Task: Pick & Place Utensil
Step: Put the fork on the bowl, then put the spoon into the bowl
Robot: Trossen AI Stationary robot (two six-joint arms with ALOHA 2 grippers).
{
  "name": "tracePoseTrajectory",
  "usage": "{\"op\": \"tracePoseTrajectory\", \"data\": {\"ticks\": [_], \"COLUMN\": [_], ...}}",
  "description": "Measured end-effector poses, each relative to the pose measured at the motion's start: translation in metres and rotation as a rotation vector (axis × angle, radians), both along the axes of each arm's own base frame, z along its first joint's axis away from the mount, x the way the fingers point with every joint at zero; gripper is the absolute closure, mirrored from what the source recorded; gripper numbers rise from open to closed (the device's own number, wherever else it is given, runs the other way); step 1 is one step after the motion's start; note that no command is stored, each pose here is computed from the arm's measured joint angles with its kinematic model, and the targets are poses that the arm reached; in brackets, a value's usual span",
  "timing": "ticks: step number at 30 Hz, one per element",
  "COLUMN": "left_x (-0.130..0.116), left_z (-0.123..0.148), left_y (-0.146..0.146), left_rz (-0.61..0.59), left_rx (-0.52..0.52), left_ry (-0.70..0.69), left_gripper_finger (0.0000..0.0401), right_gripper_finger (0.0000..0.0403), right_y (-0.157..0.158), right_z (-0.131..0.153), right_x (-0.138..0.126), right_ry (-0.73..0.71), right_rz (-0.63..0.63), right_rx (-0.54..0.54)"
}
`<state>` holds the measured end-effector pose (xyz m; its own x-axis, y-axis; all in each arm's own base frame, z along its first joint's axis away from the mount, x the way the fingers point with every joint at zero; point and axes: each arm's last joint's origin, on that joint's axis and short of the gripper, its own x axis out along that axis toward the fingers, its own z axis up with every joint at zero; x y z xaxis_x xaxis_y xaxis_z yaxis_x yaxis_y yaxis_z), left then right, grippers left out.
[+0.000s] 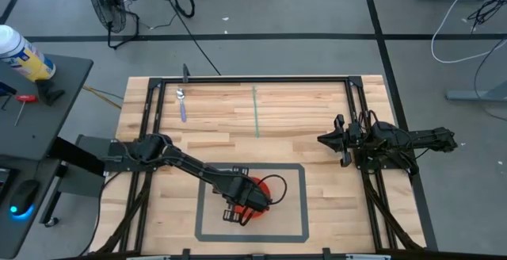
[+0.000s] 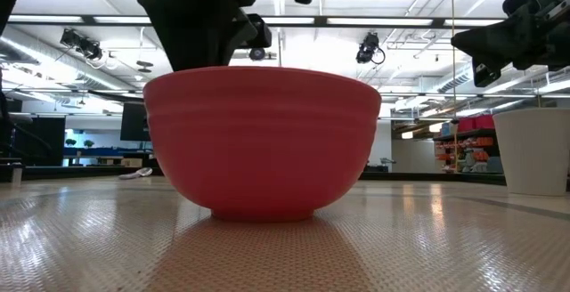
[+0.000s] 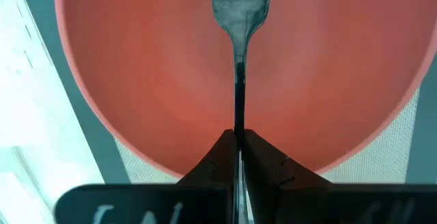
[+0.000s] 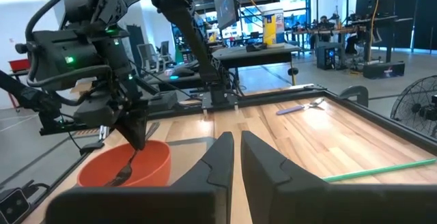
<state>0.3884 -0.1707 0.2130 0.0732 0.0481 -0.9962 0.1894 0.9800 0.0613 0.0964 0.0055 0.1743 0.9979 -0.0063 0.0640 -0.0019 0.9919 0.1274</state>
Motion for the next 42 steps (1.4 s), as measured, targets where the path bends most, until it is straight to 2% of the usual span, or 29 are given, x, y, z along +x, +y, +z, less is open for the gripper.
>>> {"op": "tracePoseTrajectory", "data": {"ticks": [6,16,29,37,42], "left_x": [0.0,0.001,0.0,-0.006,-0.022], "left_z": [0.0,0.0,0.001,0.025,0.071], "left_y": [0.0,0.0,0.0,0.003,0.011], "left_rz": [-0.001,0.0,-0.001,-0.022,-0.018], "left_rx": [0.0,0.009,0.007,-0.01,0.047], "left_ry": [-0.001,-0.007,-0.014,-0.073,-0.221], "left_gripper_finger": [0.0375,0.0316,0.0321,0.0294,0.0292], "right_gripper_finger": [0.0368,0.0368,0.0368,0.0368,0.0368], "right_y": [0.0,0.0,0.0,0.0,0.0], "right_z": [0.0,0.0,0.0,0.0,0.0], "right_x": [0.0,0.0,0.0,0.0,0.0], "right_ry": [0.0,0.0,0.0,0.0,0.0], "right_rz": [0.0,0.0,0.0,0.0,0.0], "right_rx": [0.0,0.0,0.0,0.0,0.0]}}
